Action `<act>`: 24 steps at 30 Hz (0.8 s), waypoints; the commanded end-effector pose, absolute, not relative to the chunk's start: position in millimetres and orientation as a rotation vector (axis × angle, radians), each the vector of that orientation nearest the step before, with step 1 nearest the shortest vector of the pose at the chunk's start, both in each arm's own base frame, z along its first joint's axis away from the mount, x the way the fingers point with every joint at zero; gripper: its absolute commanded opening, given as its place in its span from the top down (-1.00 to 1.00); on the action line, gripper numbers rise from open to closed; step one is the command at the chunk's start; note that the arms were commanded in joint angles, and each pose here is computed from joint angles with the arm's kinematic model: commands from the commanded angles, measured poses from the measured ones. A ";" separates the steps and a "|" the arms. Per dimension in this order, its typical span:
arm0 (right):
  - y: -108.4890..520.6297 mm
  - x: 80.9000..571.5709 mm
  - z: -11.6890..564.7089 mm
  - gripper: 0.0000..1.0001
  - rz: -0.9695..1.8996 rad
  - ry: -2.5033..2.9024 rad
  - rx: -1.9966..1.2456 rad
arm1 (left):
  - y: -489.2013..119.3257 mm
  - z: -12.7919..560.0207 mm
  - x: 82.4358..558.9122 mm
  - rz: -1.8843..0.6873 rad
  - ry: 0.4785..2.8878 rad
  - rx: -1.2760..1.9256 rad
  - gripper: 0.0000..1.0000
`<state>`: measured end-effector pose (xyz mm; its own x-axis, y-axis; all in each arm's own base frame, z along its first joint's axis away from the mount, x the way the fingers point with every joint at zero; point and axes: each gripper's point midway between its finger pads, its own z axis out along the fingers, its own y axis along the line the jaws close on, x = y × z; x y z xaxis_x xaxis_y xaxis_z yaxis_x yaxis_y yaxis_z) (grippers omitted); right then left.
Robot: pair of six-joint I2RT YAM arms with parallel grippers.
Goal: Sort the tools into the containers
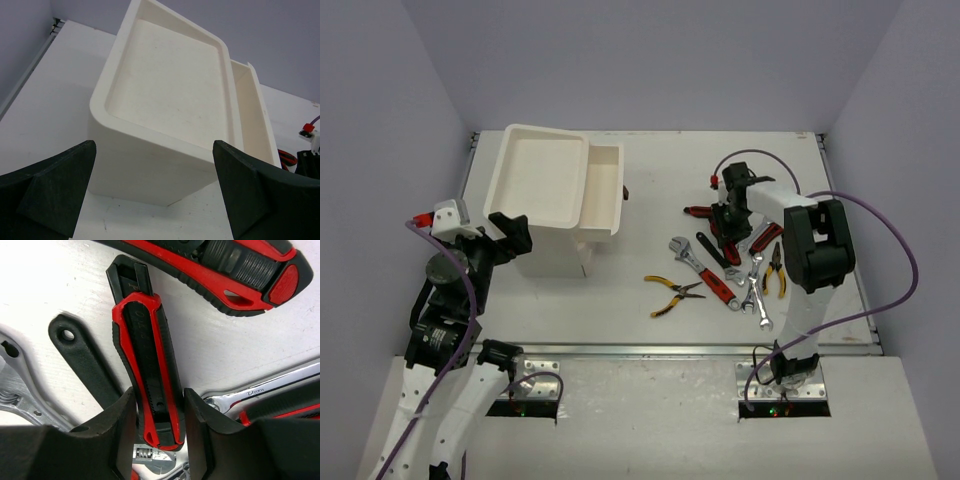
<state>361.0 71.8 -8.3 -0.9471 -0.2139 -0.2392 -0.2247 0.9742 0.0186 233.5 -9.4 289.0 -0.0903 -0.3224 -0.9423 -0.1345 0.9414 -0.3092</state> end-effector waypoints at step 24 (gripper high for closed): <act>369.3 377.5 318.6 1.00 1.520 1.990 -0.008 | -6.9 298.1 233.1 -0.157 1.625 -0.361 -1.00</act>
<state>361.8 347.1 289.8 -0.8168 0.2498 -0.5201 -0.4211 0.3579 0.8334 233.3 -6.5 289.2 -0.0842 -0.3218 -0.9430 -0.1493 0.9398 -0.3074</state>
